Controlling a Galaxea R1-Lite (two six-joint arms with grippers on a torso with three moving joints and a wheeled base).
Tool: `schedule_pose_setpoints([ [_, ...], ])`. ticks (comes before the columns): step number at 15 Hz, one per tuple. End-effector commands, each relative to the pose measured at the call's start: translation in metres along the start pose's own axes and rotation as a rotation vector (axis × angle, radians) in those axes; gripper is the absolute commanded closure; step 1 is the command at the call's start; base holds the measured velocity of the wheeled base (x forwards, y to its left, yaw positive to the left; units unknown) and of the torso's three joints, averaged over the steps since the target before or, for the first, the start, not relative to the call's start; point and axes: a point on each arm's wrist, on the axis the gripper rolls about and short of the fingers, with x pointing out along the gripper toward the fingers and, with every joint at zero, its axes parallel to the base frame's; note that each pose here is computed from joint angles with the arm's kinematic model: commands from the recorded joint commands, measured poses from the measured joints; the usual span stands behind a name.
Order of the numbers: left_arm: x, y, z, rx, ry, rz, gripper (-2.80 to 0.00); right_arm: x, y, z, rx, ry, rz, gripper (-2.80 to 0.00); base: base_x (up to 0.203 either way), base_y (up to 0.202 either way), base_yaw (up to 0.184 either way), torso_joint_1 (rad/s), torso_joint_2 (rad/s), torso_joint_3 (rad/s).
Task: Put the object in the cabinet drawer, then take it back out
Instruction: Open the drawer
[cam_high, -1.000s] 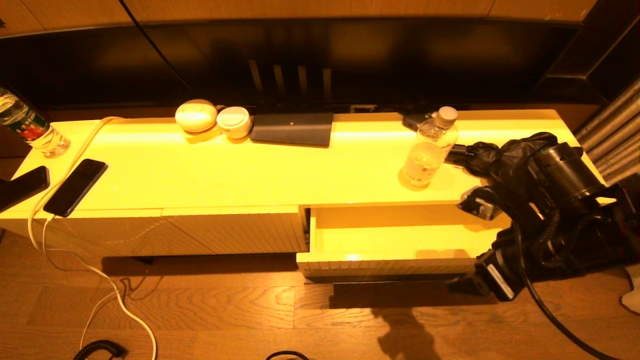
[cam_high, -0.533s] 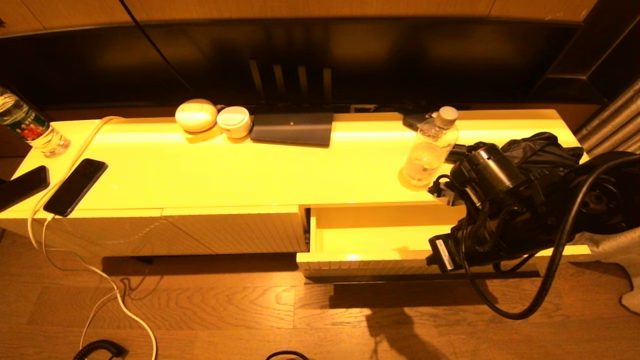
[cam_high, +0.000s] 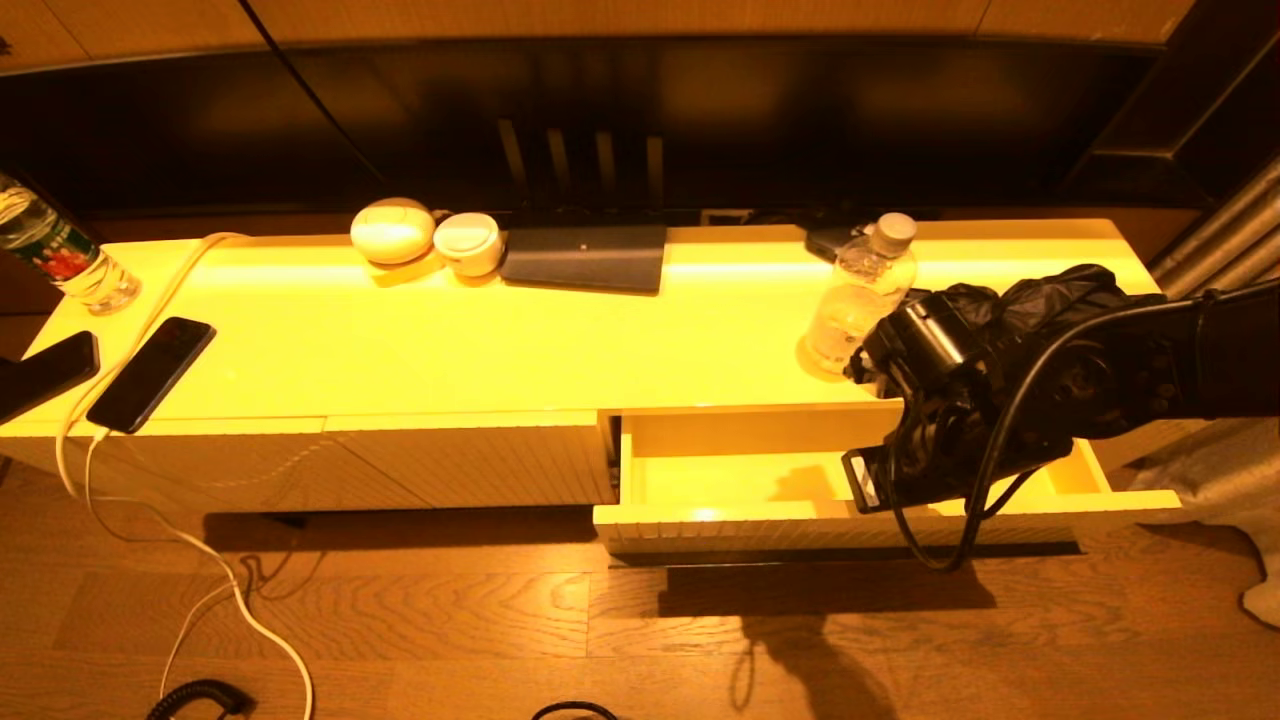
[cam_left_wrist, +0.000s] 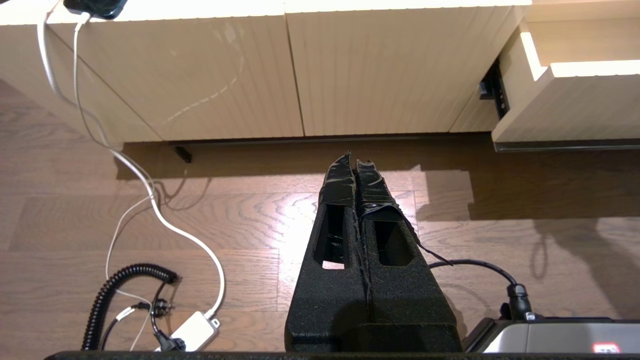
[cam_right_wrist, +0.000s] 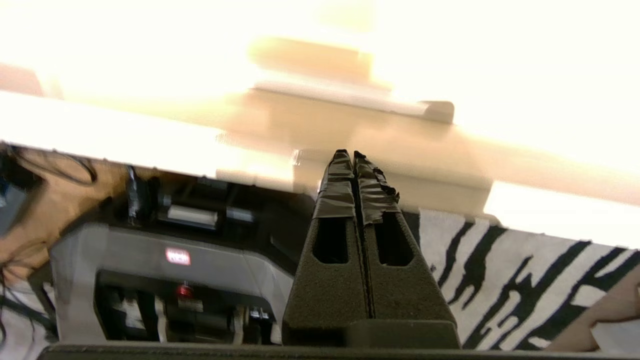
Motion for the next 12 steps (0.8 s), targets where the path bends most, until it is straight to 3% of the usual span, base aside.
schedule_pose_setpoints([
  [1, 0.000, 0.000, 0.000, 0.000, 0.001, 0.000, 0.00, 0.012, -0.002, 0.008, 0.012, -0.003, -0.024, 0.00, 0.000, 0.000, 0.000, 0.000, 0.00, 0.000],
  [6, 0.000, 0.000, 0.000, 0.000, 0.001, 0.000, 0.00, 0.011, -0.006, 0.018, 0.026, -0.033, -0.031, 0.00, 0.000, 0.000, 0.000, 0.000, 0.00, 0.000],
  [12, 0.000, 0.000, 0.000, 0.000, 0.001, 0.000, 0.00, 0.029, -0.006, 0.010, 0.025, 0.030, -0.051, 0.00, 0.000, 0.000, 0.000, 0.000, 0.00, 0.000],
])
